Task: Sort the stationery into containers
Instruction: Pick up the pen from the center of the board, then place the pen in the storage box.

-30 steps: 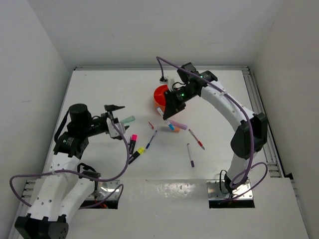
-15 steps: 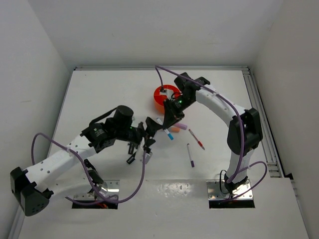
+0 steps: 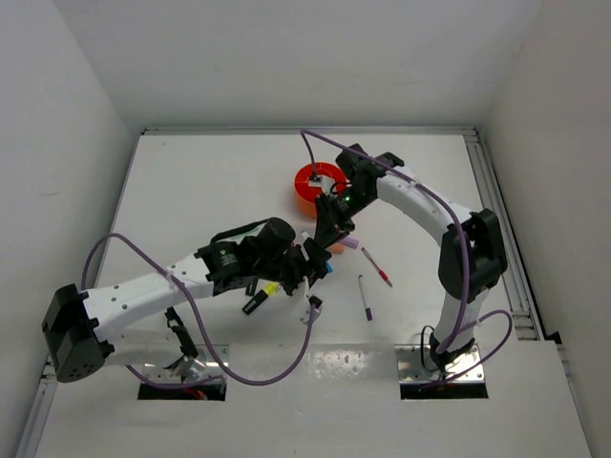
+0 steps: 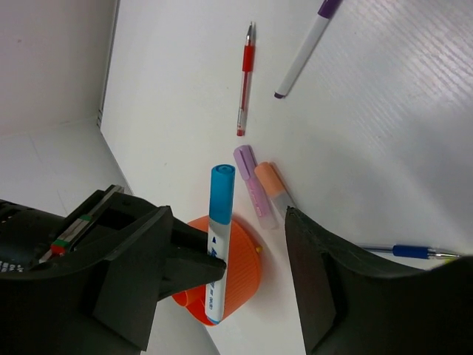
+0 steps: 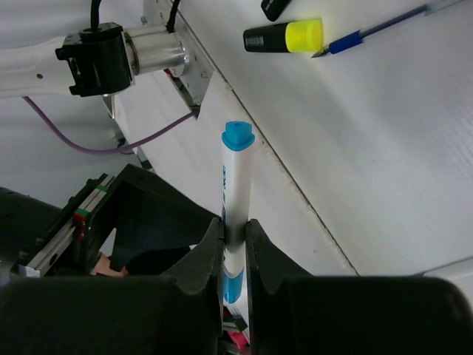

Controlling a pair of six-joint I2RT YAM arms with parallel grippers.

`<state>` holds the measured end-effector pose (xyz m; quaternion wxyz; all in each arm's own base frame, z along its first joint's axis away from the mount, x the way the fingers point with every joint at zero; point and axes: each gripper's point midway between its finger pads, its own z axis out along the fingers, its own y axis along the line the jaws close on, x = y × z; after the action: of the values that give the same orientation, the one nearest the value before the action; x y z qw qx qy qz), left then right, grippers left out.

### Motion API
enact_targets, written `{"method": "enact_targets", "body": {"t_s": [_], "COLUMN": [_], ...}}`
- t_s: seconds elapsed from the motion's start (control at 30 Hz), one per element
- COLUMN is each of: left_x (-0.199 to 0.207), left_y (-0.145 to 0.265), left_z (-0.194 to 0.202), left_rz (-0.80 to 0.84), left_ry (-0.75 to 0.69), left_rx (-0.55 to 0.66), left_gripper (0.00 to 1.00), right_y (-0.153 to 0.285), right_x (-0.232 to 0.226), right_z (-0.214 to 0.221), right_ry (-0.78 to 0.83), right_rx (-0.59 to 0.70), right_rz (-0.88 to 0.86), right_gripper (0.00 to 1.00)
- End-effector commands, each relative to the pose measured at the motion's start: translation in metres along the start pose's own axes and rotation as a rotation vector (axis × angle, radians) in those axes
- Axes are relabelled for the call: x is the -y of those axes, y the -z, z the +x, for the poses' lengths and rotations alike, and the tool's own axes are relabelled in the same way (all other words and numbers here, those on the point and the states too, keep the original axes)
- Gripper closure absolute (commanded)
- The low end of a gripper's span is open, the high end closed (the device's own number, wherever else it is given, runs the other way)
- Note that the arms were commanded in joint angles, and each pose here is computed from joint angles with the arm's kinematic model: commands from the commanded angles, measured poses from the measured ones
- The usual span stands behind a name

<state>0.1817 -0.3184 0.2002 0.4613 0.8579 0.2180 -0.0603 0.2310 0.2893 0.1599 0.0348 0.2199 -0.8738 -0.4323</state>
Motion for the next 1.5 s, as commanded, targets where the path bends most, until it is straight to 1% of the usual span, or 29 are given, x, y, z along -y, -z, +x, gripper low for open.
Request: {"method": "enact_targets", "body": {"t_s": [0.0, 0.07, 0.23, 0.47, 0.5, 0.53, 0.57, 0.67, 0.7, 0.73, 0.77, 0.8, 0.83, 0.87, 0.9, 0.97, 1.0, 1.03, 1.07, 1.1, 1.13, 1.17, 1.2, 1.23, 1.27, 1.3, 1.33, 1.37, 1.47], "left_x": [-0.025, -0.027, -0.030, -0.027, -0.027, -0.030, -0.035, -0.051, -0.057, -0.067, -0.080, -0.092, -0.107, -0.119, -0.135, -0.160, -0.166, -0.180, -0.181, -0.196, -0.209, -0.212, -0.223, -0.235, -0.236, -0.251, -0.248, -0.249, -0.253], "left_y": [-0.002, -0.006, -0.015, -0.021, -0.021, -0.020, -0.017, -0.006, -0.001, 0.005, 0.013, 0.023, 0.031, 0.039, 0.052, 0.062, 0.073, 0.080, 0.069, 0.083, 0.087, 0.078, 0.083, 0.088, 0.080, 0.086, 0.072, 0.069, 0.061], "left_z": [-0.002, 0.001, 0.007, 0.003, 0.001, 0.001, -0.001, -0.007, -0.003, -0.004, -0.005, 0.007, 0.010, 0.017, 0.037, 0.059, 0.082, 0.093, 0.112, 0.127, 0.130, 0.141, 0.145, 0.146, 0.160, 0.160, 0.172, 0.179, 0.193], "left_rz": [-0.076, -0.084, -0.078, -0.057, -0.058, -0.075, -0.099, -0.187, -0.219, -0.272, -0.321, -0.376, -0.449, -0.489, -0.572, -0.647, -0.705, -0.757, -0.750, -0.798, -0.822, -0.817, -0.848, -0.895, -0.909, -0.933, -0.911, -0.905, -0.903], "left_ry": [-0.017, -0.011, 0.010, 0.029, 0.033, 0.056, 0.065, 0.149, 0.190, 0.285, 0.341, 0.410, 0.555, 0.640, 0.780, 0.882, 0.996, 1.020, 1.079, 1.098, 1.143, 1.160, 1.176, 1.147, 1.178, 1.186, 1.220, 1.261, 1.289], "left_rx": [-0.020, -0.032, -0.056, -0.026, -0.020, -0.018, -0.013, 0.017, 0.019, 0.042, 0.062, 0.052, 0.089, 0.101, 0.119, 0.164, 0.173, 0.205, 0.215, 0.236, 0.312, 0.334, 0.366, 0.403, 0.400, 0.441, 0.441, 0.463, 0.517], "left_gripper": [0.32, 0.34, 0.48, 0.65, 0.81, 0.88, 0.97, 1.00, 1.00, 1.00, 1.00, 1.00, 1.00, 1.00, 1.00, 1.00, 1.00, 1.00, 1.00, 1.00, 1.00, 1.00, 1.00, 1.00, 1.00, 1.00, 1.00, 1.00, 1.00], "right_y": [0.011, 0.010, 0.011, 0.011, 0.012, 0.014, 0.019, 0.038, 0.056, 0.074, 0.087, 0.116, 0.141, 0.173, 0.192, 0.239, 0.248, 0.252, 0.262, 0.261, 0.251, 0.251, 0.251, 0.238, 0.237, 0.229, 0.225, 0.221, 0.210], "right_x": [-0.020, -0.017, -0.019, -0.019, -0.019, -0.021, -0.018, -0.017, -0.009, -0.009, -0.004, 0.015, 0.019, 0.041, 0.051, 0.080, 0.087, 0.100, 0.105, 0.107, 0.117, 0.121, 0.114, 0.123, 0.125, 0.124, 0.124, 0.125, 0.125], "right_z": [0.003, 0.005, 0.005, 0.003, 0.002, 0.001, -0.003, -0.020, -0.031, -0.046, -0.055, -0.066, -0.079, -0.085, -0.090, -0.089, -0.086, -0.078, -0.070, -0.064, -0.053, -0.050, -0.044, -0.032, -0.031, -0.021, -0.017, -0.014, 0.001], "right_ry": [0.034, 0.026, 0.024, 0.022, 0.024, 0.031, 0.028, 0.045, 0.031, 0.047, 0.058, 0.024, 0.034, 0.005, -0.002, -0.045, -0.061, -0.098, -0.106, -0.113, -0.149, -0.138, -0.116, -0.142, -0.127, -0.135, -0.130, -0.124, -0.119], "right_rx": [0.039, 0.037, 0.042, 0.047, 0.049, 0.056, 0.074, 0.135, 0.186, 0.243, 0.281, 0.356, 0.424, 0.501, 0.552, 0.662, 0.681, 0.687, 0.711, 0.709, 0.688, 0.700, 0.716, 0.694, 0.708, 0.704, 0.701, 0.700, 0.687], "right_rz": [-0.038, -0.028, -0.028, -0.024, -0.023, -0.021, -0.017, -0.007, 0.009, 0.023, 0.041, 0.084, 0.109, 0.145, 0.171, 0.219, 0.231, 0.252, 0.266, 0.263, 0.255, 0.262, 0.274, 0.273, 0.288, 0.289, 0.292, 0.298, 0.306], "right_gripper": [1.00, 1.00, 1.00, 1.00, 1.00, 0.99, 0.84, 0.49, 0.27, 0.21, 0.17, 0.11, 0.10, 0.09, 0.08, 0.08, 0.11, 0.12, 0.13, 0.14, 0.15, 0.16, 0.16, 0.16, 0.17, 0.17, 0.18, 0.18, 0.19]}}
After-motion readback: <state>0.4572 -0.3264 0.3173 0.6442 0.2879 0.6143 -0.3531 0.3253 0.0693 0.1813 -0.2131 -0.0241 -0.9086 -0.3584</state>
